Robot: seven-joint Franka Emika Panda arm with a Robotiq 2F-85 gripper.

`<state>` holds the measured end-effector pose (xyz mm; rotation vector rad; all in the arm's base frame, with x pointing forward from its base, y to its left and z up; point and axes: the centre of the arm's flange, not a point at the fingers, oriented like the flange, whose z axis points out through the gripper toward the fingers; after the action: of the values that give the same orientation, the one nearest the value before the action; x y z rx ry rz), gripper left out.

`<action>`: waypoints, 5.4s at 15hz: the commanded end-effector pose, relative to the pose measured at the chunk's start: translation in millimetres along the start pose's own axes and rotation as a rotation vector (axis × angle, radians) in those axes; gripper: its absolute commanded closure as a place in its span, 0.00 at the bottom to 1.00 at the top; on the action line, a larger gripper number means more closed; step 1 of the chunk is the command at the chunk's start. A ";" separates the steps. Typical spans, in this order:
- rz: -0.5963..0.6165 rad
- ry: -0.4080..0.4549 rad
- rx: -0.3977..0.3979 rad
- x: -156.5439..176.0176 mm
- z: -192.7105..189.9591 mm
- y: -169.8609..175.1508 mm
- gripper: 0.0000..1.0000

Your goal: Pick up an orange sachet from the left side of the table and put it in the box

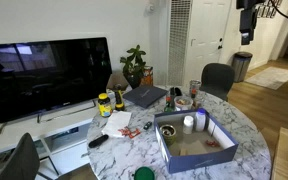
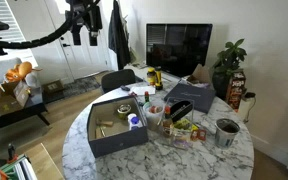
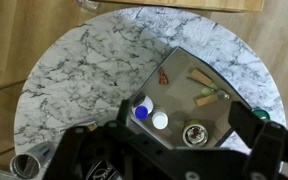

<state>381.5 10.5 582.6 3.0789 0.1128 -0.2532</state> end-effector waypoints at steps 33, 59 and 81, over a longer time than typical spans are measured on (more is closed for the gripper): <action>-0.241 0.189 -0.118 203.8 46.1 -166.3 0.00; -0.261 -0.058 -0.168 367.5 260.6 -211.3 0.00; -0.061 0.271 0.204 429.8 380.3 -191.1 0.58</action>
<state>728.5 199.6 128.0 3.2667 0.2033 0.1410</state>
